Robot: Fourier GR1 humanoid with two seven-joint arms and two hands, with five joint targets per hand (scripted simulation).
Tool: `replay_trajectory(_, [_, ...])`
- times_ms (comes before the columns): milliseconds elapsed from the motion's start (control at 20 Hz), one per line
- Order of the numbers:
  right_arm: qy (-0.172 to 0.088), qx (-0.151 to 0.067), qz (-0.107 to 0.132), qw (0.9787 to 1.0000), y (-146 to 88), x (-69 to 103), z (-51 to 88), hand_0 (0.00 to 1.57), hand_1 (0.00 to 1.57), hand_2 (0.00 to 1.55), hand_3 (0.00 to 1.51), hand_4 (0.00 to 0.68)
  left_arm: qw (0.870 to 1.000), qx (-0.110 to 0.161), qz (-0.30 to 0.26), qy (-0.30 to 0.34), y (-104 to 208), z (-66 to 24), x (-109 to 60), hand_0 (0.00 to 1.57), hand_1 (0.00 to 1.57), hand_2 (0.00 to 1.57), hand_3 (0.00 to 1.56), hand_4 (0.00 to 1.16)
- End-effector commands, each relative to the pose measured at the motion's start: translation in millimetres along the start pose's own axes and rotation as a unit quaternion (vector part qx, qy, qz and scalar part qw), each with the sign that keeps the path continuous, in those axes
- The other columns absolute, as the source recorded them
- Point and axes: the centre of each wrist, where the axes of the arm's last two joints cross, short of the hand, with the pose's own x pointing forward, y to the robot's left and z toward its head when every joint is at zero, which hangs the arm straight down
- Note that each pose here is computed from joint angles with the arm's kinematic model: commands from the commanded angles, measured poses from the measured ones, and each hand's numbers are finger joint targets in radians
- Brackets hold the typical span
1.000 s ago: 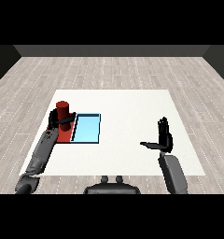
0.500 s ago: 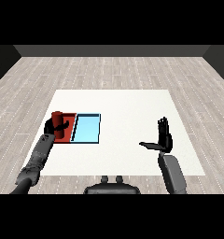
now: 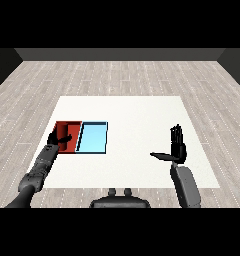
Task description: Pick the red can and put it in the red box
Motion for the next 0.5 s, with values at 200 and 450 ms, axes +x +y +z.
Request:
replay_trajectory(200, [-0.024,0.003,-0.023,0.9995,5.4,-4.0,6.3,0.0,0.0,0.0,0.0,0.0,0.99,-0.05,-0.122,0.04,21.7,-7.2,-5.8,0.0,0.0,0.0,0.0,0.0])
replay_trajectory(450, [-0.015,0.001,-0.021,0.9997,16.6,-3.8,1.7,0.0,0.0,0.0,0.0,0.0,0.993,-0.047,-0.08,0.075,6.2,-3.9,1.6,0.0,0.0,0.0,0.0,0.0])
